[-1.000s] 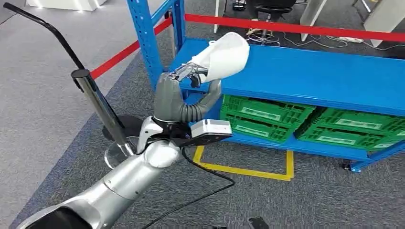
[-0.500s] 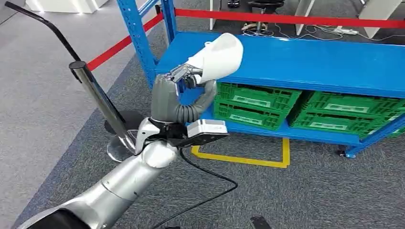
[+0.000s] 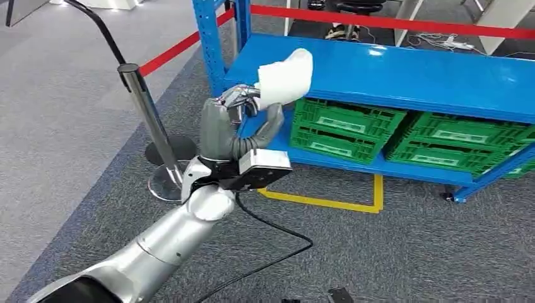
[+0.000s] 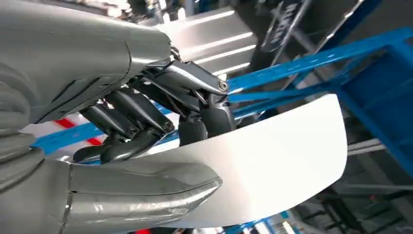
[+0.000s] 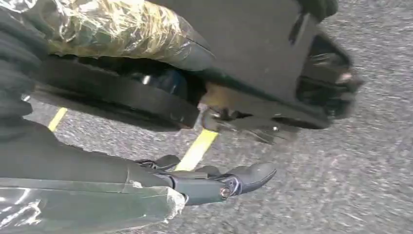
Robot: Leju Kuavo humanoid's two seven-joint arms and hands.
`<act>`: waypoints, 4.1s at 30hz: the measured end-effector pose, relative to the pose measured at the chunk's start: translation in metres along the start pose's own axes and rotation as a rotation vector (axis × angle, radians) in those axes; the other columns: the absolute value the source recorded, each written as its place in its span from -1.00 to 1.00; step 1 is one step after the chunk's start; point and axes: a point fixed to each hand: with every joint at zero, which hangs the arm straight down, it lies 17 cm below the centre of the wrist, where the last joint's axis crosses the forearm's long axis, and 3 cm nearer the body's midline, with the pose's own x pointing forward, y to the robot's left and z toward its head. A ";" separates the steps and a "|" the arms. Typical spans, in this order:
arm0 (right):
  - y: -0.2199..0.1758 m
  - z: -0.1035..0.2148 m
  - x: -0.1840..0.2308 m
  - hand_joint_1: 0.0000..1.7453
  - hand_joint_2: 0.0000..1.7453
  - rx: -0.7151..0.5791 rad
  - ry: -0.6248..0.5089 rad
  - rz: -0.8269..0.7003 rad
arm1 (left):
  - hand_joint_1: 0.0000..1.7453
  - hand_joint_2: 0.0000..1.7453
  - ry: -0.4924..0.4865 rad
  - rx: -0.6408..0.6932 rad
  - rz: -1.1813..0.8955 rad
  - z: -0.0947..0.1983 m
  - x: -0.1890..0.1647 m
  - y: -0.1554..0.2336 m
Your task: Take the parts from the cabinet and place them on the table.
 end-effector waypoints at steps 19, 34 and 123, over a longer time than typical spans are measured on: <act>0.003 0.001 -0.005 -1.00 1.00 0.004 0.006 -0.002 | 1.00 1.00 0.020 -0.006 0.004 0.005 -0.006 -0.002; 0.003 0.002 -0.005 -1.00 1.00 0.004 0.007 -0.003 | 1.00 1.00 0.025 -0.005 0.011 0.005 -0.005 -0.004; 0.008 0.002 -0.001 -1.00 1.00 0.021 -0.015 -0.032 | 1.00 1.00 0.001 -0.028 0.055 -0.009 -0.001 0.002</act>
